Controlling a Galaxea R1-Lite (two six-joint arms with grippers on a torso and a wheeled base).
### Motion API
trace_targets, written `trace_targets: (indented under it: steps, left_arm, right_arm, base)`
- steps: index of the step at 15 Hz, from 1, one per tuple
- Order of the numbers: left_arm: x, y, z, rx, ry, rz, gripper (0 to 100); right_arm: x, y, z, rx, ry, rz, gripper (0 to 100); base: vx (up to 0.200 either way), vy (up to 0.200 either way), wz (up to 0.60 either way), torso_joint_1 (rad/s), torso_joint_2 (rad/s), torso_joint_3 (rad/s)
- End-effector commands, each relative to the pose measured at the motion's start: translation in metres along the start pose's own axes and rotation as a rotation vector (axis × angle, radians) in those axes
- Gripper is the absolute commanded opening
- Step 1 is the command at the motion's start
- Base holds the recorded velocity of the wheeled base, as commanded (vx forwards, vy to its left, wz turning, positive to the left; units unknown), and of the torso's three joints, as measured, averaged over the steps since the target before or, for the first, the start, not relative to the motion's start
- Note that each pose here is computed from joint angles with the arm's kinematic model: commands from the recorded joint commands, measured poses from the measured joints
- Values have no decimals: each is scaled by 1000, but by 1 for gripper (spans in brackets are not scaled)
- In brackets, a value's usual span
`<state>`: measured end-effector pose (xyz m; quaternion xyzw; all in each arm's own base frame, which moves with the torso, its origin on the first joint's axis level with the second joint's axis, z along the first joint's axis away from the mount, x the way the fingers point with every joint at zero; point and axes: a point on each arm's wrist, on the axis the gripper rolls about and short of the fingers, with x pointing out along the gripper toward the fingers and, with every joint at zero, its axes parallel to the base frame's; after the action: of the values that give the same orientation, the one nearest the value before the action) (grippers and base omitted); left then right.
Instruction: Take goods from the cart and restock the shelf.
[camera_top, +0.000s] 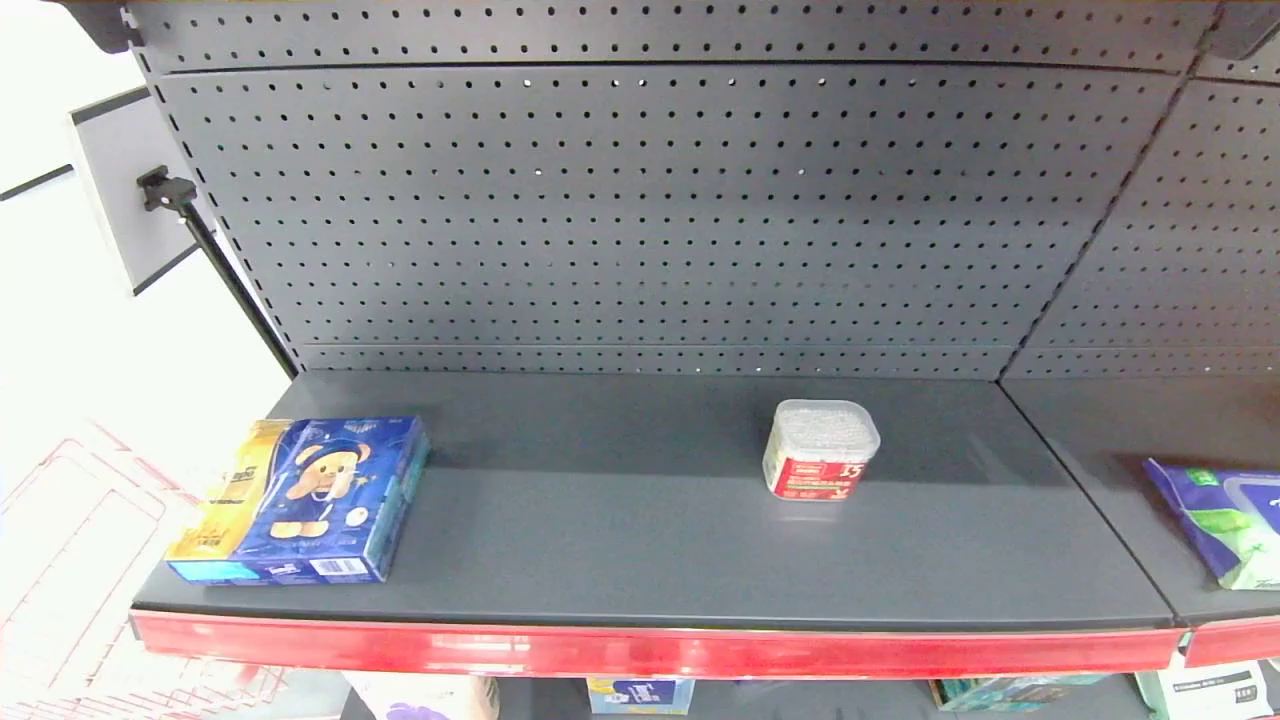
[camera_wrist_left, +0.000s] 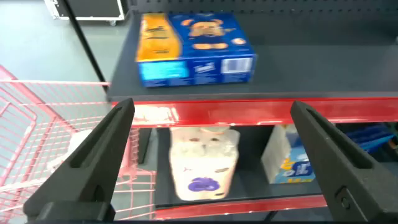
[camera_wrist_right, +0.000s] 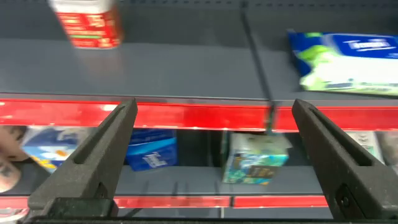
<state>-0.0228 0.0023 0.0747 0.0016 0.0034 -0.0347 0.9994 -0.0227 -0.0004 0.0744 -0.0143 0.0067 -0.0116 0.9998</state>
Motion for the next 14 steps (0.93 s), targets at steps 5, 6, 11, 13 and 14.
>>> trace_targets:
  steps: [5,6,11,13,14]
  left_arm:
    - [0,0,0,0,1,0,100]
    - [0,0,0,0,1,2,100]
    - [0,0,0,0,1,0,100]
    - [0,0,0,0,1,0,100]
    - [0,0,0,0,1,0,100]
  right_arm:
    - [0,0,0,-1,-1,0,100]
    - [0,0,0,-1,-1,0,100]
    - [0,0,0,-1,-1,2,100]
    - [0,0,0,-2,-1,0,100]
    - [0,0,0,-1,-1,0,100]
  base:
    - [0,200,0,3,6,3]
    - [0,200,0,2,-2,12]
    - [0,200,0,1,1,3]
    - [0,200,0,2,0,7]
    - [0,200,0,7,-2,12]
